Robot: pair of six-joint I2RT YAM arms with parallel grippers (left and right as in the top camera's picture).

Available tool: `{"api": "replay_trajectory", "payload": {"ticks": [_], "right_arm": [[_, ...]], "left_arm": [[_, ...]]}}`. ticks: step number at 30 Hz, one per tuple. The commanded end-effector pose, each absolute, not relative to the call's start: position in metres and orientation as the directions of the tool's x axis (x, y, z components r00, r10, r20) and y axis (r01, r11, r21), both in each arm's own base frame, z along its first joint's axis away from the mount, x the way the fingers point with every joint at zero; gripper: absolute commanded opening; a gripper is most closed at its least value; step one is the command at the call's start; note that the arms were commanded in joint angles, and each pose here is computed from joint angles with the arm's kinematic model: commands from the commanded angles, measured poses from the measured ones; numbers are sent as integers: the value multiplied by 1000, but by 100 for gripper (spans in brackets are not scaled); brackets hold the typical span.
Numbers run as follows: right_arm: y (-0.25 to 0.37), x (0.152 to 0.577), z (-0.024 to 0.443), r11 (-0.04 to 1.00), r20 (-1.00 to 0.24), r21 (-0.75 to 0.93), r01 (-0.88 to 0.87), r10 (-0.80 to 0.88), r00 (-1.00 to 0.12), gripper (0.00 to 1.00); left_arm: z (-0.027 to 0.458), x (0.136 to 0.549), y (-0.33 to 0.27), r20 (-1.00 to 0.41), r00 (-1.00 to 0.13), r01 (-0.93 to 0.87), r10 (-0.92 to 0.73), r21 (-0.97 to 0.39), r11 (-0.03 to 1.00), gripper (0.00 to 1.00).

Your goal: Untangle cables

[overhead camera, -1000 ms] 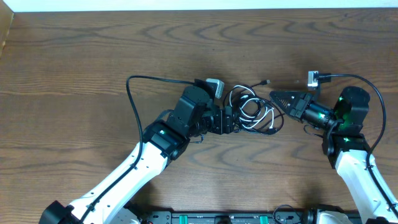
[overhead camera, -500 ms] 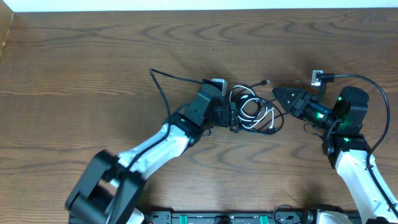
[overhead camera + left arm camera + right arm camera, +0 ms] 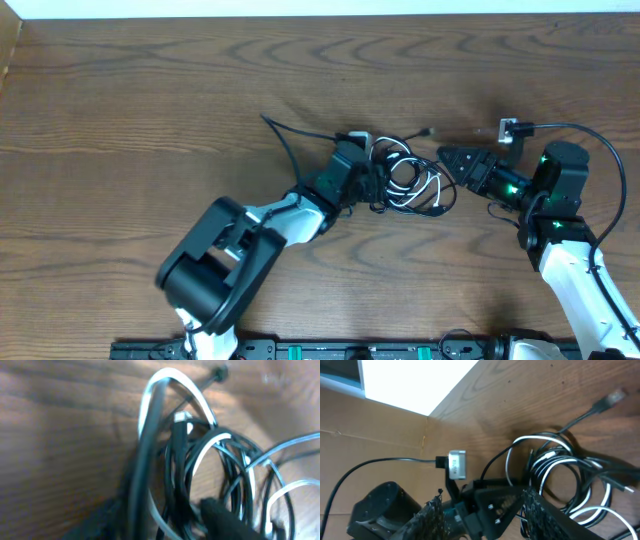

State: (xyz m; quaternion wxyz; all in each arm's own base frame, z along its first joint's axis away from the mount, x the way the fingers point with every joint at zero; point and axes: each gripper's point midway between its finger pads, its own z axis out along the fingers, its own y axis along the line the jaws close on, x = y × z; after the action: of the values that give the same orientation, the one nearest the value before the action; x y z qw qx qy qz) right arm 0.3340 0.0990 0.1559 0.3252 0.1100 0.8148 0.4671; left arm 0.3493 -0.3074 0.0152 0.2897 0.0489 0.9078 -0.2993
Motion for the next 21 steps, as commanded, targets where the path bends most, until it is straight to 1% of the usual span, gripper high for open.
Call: {"api": "replay_trajectory", "payload": {"ticks": [1, 2, 3, 4, 5, 9, 12, 16, 21], "right_arm": [[97, 335, 159, 562, -458, 815, -145, 469, -755, 51], [97, 334, 158, 564, -458, 813, -144, 467, -757, 51], [96, 333, 156, 566, -449, 814, -132, 469, -761, 51], [96, 333, 154, 568, -444, 814, -123, 469, -763, 51], [96, 332, 152, 570, -438, 813, -115, 469, -767, 50], [96, 327, 144, 575, -412, 813, -88, 463, -785, 47], [96, 322, 137, 592, -406, 802, -79, 444, -798, 46], [86, 317, 117, 632, -356, 774, 32, 477, -804, 46], [90, 311, 114, 620, -322, 783, 49, 471, -821, 46]], "left_arm": [[-4, 347, -307, -536, -836, 199, -116, -493, 847, 45], [-10, 347, -306, -533, -837, 183, -121, -483, 856, 37], [-16, 345, -305, -526, -842, 171, -122, -475, 863, 25], [-20, 343, -305, -519, -847, 169, -116, -470, 866, 9], [-23, 341, -304, -512, -852, 166, -112, -465, 870, 8], [-22, 337, -296, -491, -865, 147, -106, -448, 882, 7], [-10, 339, -293, -496, -862, 149, -107, -449, 881, 7], [11, 339, -293, -523, -847, 178, -96, -449, 876, 7], [28, 337, -292, -538, -839, 196, -86, -446, 873, 8]]}}
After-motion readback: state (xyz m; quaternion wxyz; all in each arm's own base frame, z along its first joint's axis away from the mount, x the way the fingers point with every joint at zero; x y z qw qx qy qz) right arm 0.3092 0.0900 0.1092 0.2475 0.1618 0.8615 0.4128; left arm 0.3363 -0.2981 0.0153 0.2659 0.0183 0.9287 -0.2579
